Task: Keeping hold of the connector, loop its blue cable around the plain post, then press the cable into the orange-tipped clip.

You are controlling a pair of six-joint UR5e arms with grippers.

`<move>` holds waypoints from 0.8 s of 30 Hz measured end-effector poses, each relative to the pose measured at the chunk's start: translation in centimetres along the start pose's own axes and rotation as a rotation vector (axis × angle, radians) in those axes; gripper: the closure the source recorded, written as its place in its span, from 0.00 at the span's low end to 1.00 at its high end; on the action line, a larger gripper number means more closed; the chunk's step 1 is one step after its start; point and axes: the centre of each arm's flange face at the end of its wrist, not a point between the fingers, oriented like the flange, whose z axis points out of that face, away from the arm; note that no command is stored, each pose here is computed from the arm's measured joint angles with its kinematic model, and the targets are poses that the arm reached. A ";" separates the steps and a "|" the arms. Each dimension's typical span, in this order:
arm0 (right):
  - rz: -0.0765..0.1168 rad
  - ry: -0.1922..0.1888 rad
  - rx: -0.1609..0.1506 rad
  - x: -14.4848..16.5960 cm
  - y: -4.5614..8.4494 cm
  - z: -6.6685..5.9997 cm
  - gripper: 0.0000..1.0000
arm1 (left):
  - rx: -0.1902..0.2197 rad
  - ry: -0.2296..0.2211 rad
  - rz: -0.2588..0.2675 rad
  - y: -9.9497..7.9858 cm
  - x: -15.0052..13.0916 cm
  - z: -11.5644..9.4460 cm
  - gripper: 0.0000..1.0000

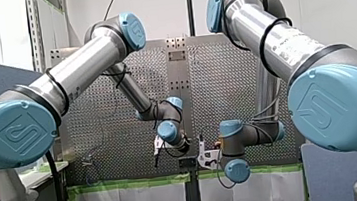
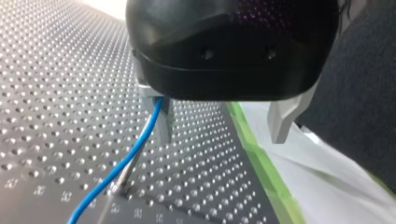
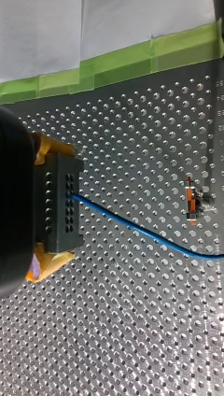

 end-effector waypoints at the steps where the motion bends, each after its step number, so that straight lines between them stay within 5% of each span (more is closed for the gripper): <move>1: 0.000 0.000 0.000 0.0 0.0 0.0 1.00 | 0.011 0.002 0.000 -0.1 0.1 0.0 0.00; 12: -0.001 -0.012 -0.007 -0.1 0.2 0.0 1.00 | 0.059 0.006 -0.001 -0.3 0.4 0.0 0.00; 24: -0.007 -0.032 -0.068 -0.2 1.4 0.0 1.00 | 0.058 0.004 0.007 -0.3 0.4 -0.1 0.00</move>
